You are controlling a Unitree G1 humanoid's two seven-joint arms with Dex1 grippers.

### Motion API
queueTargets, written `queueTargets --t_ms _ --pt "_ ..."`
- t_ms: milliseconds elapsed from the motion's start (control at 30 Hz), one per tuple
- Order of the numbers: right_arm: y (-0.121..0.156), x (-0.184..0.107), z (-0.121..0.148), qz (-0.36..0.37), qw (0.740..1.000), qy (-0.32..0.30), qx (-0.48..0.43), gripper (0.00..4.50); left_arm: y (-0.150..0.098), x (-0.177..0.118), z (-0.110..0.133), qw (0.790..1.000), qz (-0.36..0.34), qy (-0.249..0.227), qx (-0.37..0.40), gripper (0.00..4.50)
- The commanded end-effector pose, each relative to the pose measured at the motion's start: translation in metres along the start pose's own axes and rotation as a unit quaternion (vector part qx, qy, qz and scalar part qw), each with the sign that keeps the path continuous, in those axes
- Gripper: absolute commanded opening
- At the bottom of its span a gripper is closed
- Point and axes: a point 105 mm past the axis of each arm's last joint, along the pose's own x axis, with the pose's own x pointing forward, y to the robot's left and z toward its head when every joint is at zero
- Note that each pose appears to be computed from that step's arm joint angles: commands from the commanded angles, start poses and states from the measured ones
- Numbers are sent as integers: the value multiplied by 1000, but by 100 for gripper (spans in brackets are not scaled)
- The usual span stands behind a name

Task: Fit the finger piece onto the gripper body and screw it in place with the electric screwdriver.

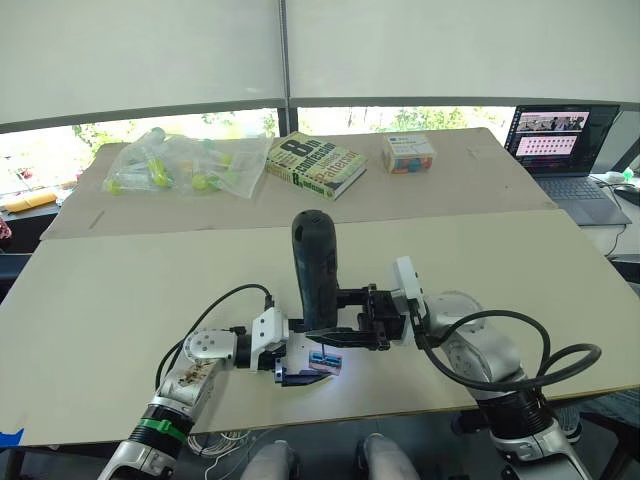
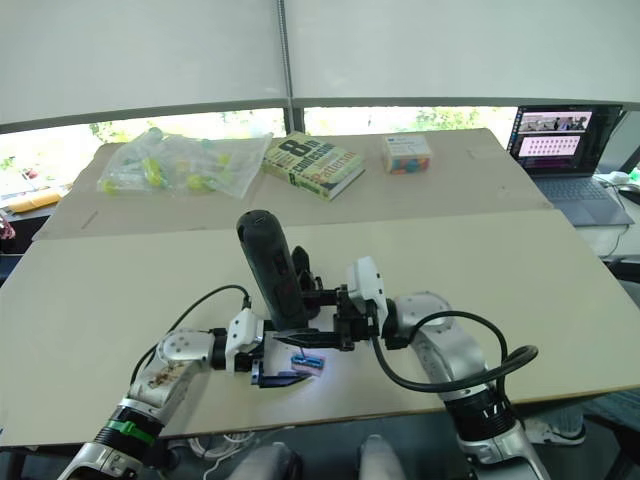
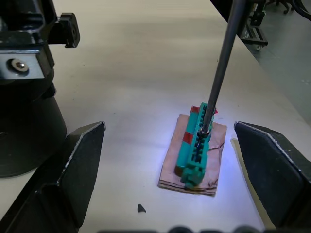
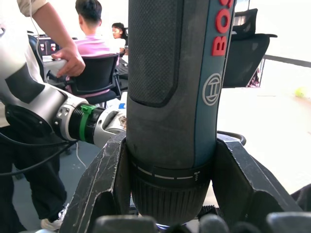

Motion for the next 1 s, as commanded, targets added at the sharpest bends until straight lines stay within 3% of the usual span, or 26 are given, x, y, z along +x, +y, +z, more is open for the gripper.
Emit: queueTargets --t_ms 33,400,567,700,867,1000 --pt "2 1 32 9 998 -44 -45 196 0 -11 2 1000 11 -6 -1 449" --pt "4 -5 51 11 996 -63 -58 196 -4 -30 25 998 18 -49 34 449" --pt "4 -15 67 -3 995 -78 -61 196 -10 -51 43 996 27 -89 17 449" --pt "3 -29 80 -25 994 -81 -72 196 -15 -73 50 995 47 -87 -11 449" --pt "2 -44 90 -49 993 -75 -82 196 -12 -101 65 986 106 -116 -51 449" --pt "0 -56 95 -68 992 -65 -89 196 -16 -125 59 983 141 -85 -81 449"
